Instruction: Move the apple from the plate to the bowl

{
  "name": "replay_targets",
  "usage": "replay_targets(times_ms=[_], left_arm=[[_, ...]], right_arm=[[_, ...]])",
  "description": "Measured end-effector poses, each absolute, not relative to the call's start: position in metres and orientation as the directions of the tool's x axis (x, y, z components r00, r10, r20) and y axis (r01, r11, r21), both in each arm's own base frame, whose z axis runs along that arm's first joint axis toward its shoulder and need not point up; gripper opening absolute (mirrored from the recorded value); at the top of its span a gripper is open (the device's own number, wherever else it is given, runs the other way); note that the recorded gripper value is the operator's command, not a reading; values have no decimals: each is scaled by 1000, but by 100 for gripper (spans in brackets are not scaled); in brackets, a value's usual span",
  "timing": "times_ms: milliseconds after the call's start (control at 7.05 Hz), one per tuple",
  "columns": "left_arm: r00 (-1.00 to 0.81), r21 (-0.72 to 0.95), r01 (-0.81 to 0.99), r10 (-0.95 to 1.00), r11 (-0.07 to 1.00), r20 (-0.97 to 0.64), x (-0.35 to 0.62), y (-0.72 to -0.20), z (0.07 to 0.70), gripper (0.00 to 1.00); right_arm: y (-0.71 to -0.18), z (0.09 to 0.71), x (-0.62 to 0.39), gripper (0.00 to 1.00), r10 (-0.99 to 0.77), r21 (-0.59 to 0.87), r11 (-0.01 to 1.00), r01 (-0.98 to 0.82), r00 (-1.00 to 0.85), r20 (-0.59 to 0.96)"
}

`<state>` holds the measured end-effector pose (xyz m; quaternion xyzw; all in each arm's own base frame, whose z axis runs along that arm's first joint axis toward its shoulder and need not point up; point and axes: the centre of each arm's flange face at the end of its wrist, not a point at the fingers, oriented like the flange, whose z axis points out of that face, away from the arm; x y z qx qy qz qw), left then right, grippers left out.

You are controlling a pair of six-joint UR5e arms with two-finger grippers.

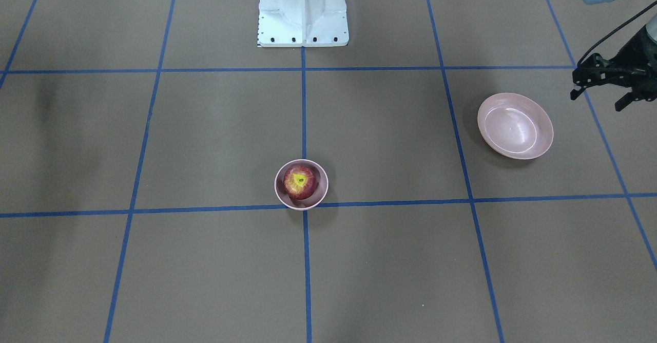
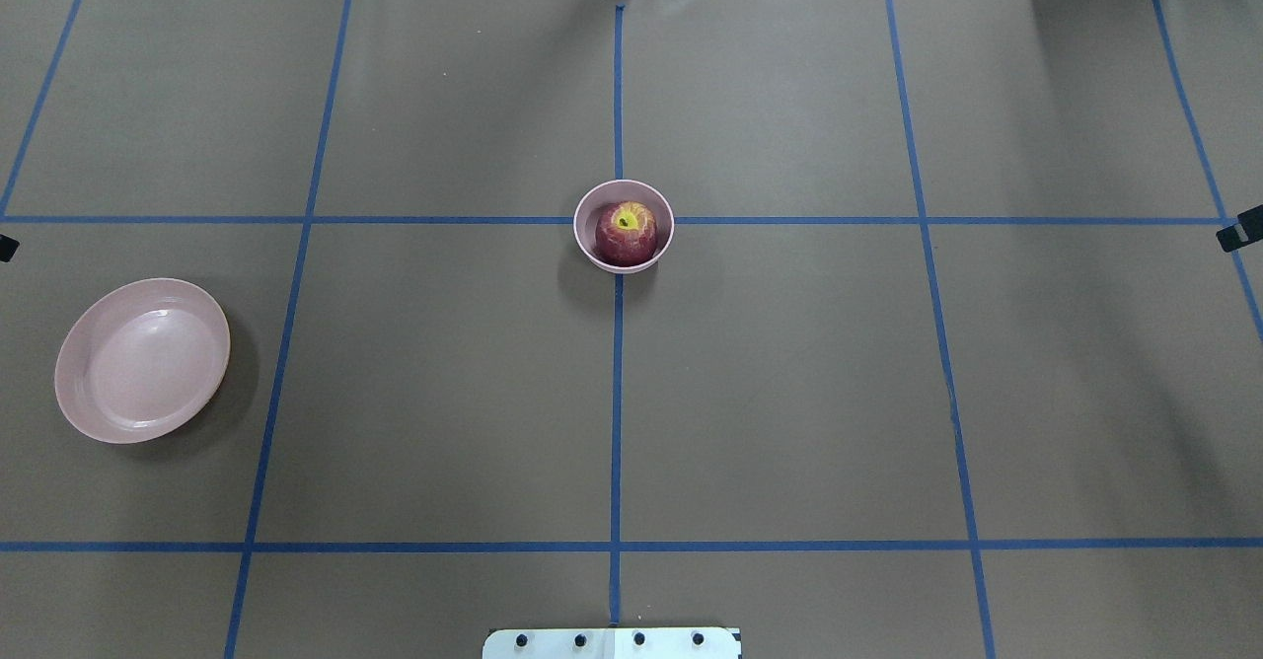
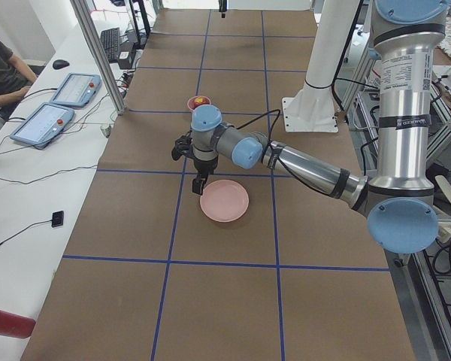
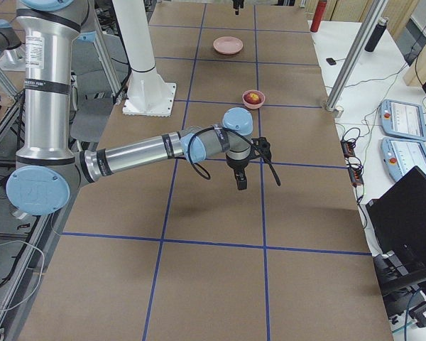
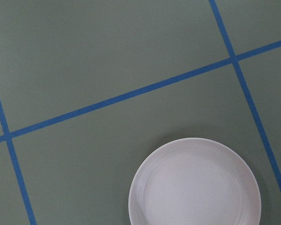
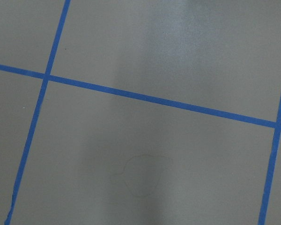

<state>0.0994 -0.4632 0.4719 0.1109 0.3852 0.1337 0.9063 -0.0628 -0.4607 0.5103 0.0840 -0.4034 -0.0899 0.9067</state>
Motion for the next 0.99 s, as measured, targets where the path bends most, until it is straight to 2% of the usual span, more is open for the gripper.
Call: replay_targets(times_ms=[993], left_arm=[[668, 301, -157, 326, 941, -669, 101, -467, 481, 99]], right_arm=[[-459, 516, -67, 100, -228, 214, 971, 104, 665, 711]])
